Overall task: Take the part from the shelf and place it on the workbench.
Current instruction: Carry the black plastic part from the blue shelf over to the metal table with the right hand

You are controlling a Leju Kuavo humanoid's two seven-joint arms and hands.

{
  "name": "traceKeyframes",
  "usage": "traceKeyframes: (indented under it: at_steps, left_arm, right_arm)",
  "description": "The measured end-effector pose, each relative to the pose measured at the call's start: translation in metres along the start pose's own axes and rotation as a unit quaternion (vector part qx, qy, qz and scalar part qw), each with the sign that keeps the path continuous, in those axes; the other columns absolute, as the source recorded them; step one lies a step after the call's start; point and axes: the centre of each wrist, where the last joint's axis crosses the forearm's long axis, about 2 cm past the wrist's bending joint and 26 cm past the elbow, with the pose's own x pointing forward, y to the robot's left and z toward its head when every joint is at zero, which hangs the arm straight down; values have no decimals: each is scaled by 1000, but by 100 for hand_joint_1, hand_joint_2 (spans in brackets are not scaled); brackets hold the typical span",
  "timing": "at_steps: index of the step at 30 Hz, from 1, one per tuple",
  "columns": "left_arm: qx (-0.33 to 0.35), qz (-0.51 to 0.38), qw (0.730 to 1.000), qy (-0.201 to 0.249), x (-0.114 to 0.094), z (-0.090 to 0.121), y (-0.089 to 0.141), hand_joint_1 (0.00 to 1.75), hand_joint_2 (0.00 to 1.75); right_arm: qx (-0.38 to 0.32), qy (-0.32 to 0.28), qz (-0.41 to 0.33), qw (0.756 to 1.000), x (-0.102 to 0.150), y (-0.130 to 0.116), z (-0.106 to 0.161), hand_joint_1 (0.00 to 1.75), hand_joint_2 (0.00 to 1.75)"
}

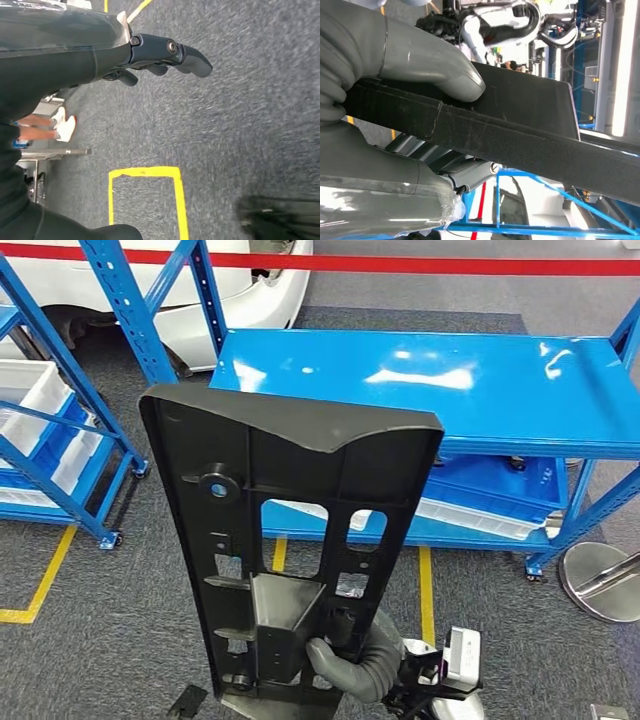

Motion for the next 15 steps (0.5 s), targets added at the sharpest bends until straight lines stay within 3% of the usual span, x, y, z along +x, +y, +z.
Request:
traceKeyframes:
  at_steps: [15]
  left_arm:
    - [4,3,1000,0,2,0,0,0,175]
  right_arm:
    - [2,-6,-11,1000,-1,4,2,175,175]
